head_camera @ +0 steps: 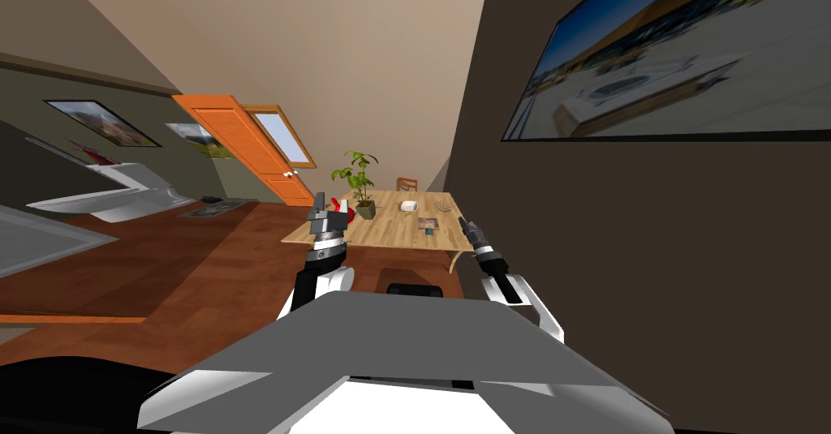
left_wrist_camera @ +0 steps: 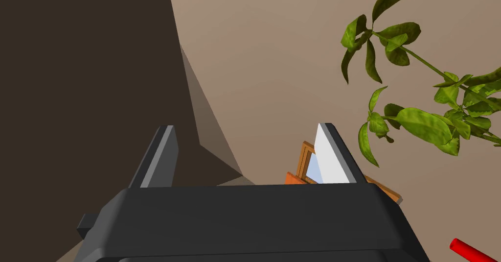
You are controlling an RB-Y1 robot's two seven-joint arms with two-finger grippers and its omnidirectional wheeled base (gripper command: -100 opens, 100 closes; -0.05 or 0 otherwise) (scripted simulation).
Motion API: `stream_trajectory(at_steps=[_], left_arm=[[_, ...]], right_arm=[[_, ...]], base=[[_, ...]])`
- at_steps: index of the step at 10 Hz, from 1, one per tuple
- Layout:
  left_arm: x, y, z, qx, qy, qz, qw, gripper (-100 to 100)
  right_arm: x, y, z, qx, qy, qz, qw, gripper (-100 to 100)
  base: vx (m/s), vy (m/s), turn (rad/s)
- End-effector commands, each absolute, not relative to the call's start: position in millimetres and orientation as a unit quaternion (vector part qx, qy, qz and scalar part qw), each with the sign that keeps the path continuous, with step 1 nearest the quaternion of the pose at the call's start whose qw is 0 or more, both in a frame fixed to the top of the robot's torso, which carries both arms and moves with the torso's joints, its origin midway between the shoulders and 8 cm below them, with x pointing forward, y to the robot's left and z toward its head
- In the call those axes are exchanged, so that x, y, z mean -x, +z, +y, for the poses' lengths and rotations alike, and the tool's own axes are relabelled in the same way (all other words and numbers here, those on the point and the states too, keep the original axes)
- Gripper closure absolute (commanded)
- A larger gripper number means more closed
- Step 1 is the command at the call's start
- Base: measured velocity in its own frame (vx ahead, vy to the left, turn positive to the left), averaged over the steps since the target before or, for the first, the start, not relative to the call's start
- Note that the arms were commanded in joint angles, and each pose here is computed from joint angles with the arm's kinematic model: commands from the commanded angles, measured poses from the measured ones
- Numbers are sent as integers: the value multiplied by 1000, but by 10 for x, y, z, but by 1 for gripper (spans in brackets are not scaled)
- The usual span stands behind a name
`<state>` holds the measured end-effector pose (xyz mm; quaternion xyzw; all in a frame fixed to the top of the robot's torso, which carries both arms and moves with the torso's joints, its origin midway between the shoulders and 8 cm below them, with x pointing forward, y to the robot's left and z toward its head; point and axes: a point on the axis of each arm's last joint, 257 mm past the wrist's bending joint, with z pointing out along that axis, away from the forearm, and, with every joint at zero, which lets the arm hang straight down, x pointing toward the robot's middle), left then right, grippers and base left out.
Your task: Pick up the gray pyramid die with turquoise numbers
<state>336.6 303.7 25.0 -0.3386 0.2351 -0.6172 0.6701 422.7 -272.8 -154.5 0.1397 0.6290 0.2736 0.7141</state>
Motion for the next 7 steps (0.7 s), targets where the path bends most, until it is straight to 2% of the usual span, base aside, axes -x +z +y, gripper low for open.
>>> stream_trajectory(at_steps=[1,5,7], left_arm=[[-3366,250,3037,339,-617,235,670,0],[-3365,250,3037,339,-617,235,670,0],[-3366,250,3036,339,-617,235,670,0]], right_arm=[[-4244,-1718,-2821,-112,229,656,710,-100],[-4319,-2195,-3133,-40,115,715,689,-100],[-4353,-2459,-3363,10,44,742,669,-100]], base=[[-46,17,48],[-45,35,66],[-39,63,142]])
